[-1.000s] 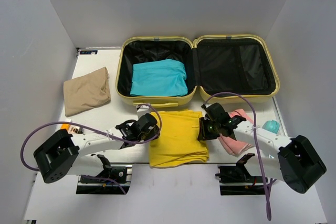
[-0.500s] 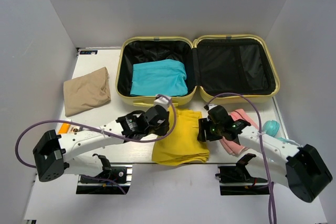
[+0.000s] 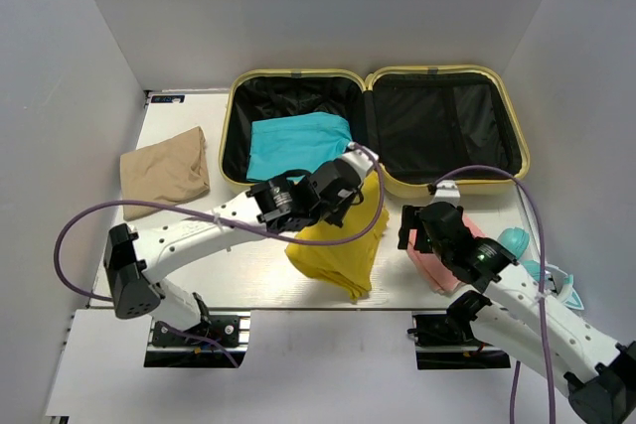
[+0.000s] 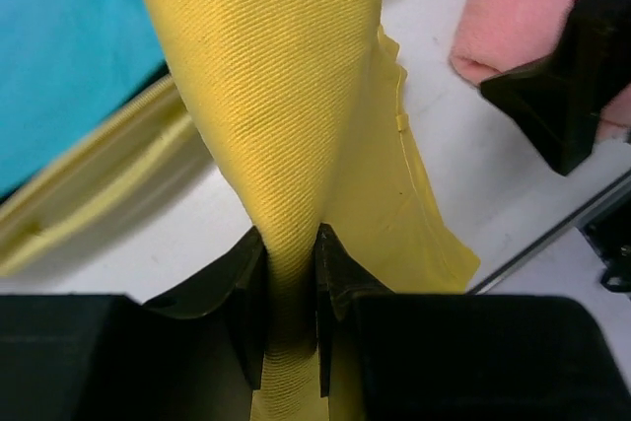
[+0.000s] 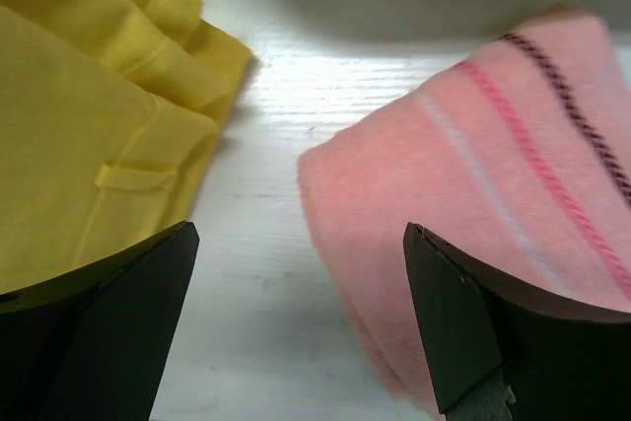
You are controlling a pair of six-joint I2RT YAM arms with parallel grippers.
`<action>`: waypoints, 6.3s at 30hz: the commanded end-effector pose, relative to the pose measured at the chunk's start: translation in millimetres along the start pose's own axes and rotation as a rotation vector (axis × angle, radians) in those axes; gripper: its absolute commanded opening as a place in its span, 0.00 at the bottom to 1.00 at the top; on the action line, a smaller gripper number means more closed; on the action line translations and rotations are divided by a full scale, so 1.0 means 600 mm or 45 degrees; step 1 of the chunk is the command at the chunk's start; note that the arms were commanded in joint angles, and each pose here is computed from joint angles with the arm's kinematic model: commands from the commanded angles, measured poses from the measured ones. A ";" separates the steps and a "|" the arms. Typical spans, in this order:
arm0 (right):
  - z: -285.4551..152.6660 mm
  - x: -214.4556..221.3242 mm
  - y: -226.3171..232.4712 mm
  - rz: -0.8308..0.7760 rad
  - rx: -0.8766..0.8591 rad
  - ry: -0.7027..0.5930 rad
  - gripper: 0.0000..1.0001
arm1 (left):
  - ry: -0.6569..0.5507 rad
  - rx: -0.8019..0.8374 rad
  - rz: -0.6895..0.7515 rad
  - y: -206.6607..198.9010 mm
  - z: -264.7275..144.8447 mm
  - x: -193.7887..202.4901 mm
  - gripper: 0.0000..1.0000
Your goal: Pack the luggage
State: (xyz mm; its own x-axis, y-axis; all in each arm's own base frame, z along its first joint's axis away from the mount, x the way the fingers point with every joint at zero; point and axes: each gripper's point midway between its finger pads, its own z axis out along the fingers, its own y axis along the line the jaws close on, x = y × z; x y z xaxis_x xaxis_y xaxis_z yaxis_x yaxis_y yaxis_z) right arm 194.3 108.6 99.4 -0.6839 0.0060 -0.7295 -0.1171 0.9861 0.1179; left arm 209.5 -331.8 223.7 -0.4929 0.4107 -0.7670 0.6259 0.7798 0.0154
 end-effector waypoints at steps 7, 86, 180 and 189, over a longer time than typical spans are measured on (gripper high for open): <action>-0.047 -0.078 -0.063 0.068 0.249 -0.244 0.91 | -0.307 -0.094 -0.018 0.121 0.004 -0.198 0.00; 0.269 -0.256 0.329 0.362 -0.354 0.475 0.65 | -0.334 -0.274 -1.037 0.567 0.228 -0.013 0.00; 0.212 -0.155 0.358 -0.167 -0.791 0.697 0.18 | 0.112 -0.453 -0.963 0.432 0.167 0.117 0.76; 0.302 -0.095 0.254 -0.127 -0.399 0.758 0.05 | 0.328 -0.452 -1.004 0.407 0.183 0.195 0.70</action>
State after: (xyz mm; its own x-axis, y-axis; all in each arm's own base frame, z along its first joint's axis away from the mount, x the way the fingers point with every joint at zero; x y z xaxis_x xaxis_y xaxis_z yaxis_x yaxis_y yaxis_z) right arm 334.3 335.0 71.5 -0.9009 -0.2983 -0.3152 -0.4222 0.7706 0.4774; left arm 398.4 -149.2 95.5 -0.7724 -0.2625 -0.5783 -0.1244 0.9555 -0.2675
